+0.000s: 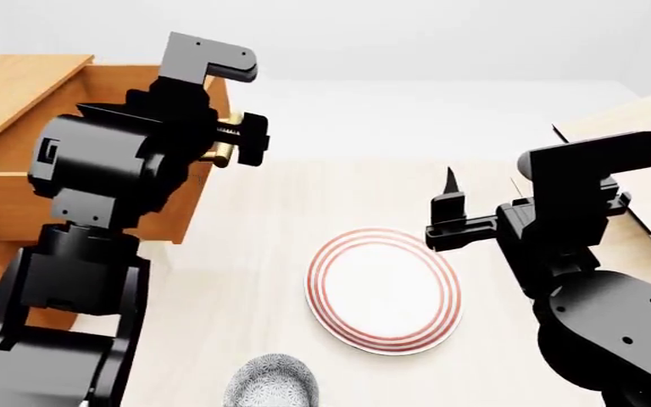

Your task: Open the top drawer of the cabinet and put the bowl in it.

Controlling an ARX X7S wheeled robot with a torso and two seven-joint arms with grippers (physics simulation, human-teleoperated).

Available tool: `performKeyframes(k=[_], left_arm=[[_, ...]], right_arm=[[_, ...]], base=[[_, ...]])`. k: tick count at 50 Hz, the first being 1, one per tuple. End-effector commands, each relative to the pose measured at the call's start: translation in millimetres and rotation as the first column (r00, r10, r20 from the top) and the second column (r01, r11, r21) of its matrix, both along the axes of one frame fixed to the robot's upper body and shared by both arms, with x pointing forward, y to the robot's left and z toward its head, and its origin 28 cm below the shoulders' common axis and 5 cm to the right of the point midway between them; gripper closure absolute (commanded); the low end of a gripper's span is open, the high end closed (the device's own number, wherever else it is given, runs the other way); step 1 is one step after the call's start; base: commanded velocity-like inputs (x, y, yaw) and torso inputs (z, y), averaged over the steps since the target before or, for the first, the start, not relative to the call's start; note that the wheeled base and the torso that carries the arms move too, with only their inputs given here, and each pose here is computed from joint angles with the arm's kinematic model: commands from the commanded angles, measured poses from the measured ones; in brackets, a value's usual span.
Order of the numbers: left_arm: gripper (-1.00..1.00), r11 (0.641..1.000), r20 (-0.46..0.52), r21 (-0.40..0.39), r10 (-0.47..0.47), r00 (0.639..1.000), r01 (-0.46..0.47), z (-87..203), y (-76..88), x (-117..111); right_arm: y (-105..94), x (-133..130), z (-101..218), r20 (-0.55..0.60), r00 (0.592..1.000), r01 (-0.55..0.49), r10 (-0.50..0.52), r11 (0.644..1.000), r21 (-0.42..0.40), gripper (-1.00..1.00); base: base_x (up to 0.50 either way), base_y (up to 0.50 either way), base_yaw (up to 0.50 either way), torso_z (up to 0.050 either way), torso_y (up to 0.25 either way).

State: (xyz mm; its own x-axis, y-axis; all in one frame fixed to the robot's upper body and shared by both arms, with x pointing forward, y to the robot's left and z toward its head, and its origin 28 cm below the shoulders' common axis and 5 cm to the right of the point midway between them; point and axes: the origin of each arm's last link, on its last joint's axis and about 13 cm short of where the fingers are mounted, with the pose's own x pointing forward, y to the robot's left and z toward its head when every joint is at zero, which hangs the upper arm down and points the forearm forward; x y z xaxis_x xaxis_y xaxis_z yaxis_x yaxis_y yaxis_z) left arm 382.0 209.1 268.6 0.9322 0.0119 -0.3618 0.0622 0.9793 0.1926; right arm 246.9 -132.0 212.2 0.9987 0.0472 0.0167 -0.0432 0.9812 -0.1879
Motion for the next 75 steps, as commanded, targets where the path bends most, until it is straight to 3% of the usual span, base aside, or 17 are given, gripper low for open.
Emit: performKeyframes(k=[1, 20, 33, 59, 75], left_arm=[[-1.00, 0.988, 0.053, -0.097, -0.114, 0.992, 0.119, 26, -3.3, -7], [-1.00, 0.990, 0.096, -0.077, -0.114, 0.989, 0.121, 42, 4.8, -20], [-1.00, 0.964, 0.184, -0.037, -0.251, 0.950, 0.262, 51, -7.0, -57], [-1.00, 0.851, 0.207, 0.046, -0.521, 0.828, 0.524, 19, -31.1, -133], [-1.00, 0.791, 0.153, 0.069, -0.610, 0.777, 0.608, -16, -34.1, -169]], right_arm=[[0.6, 0, 0, 0.002, 1.000, -0.002, 0.002, 1.000, 0.000, -1.00], [1.2, -3, 5, 0.011, 1.000, -0.003, 0.003, 1.000, -0.002, -1.00], [2.3, -4, 6, 0.014, 1.000, -0.005, 0.005, 1.000, -0.004, -1.00], [2.2, -6, 7, 0.019, 1.000, -0.005, 0.005, 1.000, -0.003, -1.00], [1.6, -6, 4, 0.014, 1.000, -0.005, 0.004, 1.000, 0.004, -1.00]], base=[[0.00, 0.00, 0.00, 0.000, 0.000], [0.00, 0.00, 0.00, 0.000, 0.000], [0.00, 0.00, 0.00, 0.000, 0.000], [0.00, 0.00, 0.00, 0.000, 0.000], [0.00, 0.00, 0.00, 0.000, 0.000]])
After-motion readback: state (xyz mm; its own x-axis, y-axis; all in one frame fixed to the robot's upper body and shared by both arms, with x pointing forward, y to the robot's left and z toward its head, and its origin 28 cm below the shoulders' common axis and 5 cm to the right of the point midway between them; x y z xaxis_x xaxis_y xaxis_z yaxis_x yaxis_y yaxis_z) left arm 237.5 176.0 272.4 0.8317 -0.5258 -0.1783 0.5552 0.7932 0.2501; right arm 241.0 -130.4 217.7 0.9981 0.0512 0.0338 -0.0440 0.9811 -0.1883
